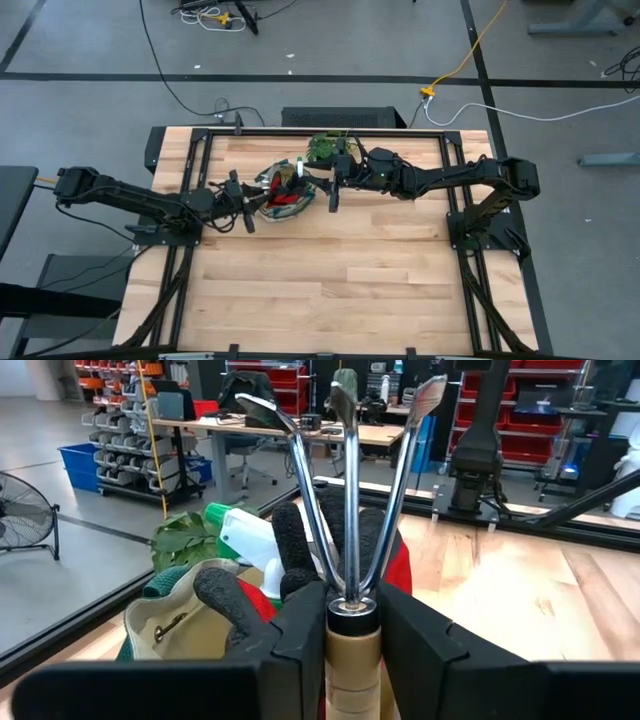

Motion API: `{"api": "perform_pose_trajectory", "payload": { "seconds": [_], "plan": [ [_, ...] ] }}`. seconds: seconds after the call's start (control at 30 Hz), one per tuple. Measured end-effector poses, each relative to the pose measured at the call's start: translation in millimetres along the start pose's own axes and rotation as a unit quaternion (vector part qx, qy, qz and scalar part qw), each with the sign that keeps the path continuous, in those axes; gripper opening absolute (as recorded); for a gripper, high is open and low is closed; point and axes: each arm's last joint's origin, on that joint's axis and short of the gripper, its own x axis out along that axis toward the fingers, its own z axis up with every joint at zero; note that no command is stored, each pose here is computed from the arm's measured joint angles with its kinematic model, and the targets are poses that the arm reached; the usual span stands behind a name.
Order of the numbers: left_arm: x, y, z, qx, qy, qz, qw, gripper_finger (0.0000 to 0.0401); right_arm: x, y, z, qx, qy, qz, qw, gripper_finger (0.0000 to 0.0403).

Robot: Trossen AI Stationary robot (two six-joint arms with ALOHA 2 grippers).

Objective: Pick & Place Garden tools in Gardening bag
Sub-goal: Put the brown hand rake into the gardening bag, then return to Home Position

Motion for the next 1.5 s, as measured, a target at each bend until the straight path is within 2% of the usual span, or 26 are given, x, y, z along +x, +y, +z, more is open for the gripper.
{"api": "perform_pose_trajectory", "payload": {
  "seconds": [0.27, 0.67, 0.93, 1.17, 1.33, 1.5],
  "plan": [
    [0.0, -0.2, 2.0, 0.004, -0.01, -0.001, 1.0, 0.011, 0.0, 0.0, 0.0, 0.0, 0.0, 0.0, 1.0, 0.0155],
    [0.0, 0.6, 4.0, 0.001, -0.019, 0.014, 1.0, 0.0183, 0.0, -0.1, 0.1, 0.0, 0.0, 0.0, 1.0, 0.0155],
    [-0.2, -0.1, 8.5, -0.002, -0.04, 0.004, 0.999, 0.0179, -0.2, 0.3, -7.4, 0.001, 0.039, 0.0, 0.999, 0.0155],
    [0.0, -0.1, 8.4, 0.007, -0.039, 0.006, 0.999, 0.0177, 0.4, -0.7, -26.2, 0.02, 0.117, -0.049, 0.992, 0.0155],
    [0.0, -0.4, 8.0, 0.006, -0.038, 0.0, 0.999, 0.0177, 7.4, 3.1, -44.5, 0.016, 0.145, -0.059, 0.987, 0.0155],
    [0.0, -1.3, 7.5, 0.008, -0.034, -0.015, 0.999, 0.0177, 10.0, 4.5, -50.8, 0.014, 0.153, -0.07, 0.986, 0.0155]
  ]
}}
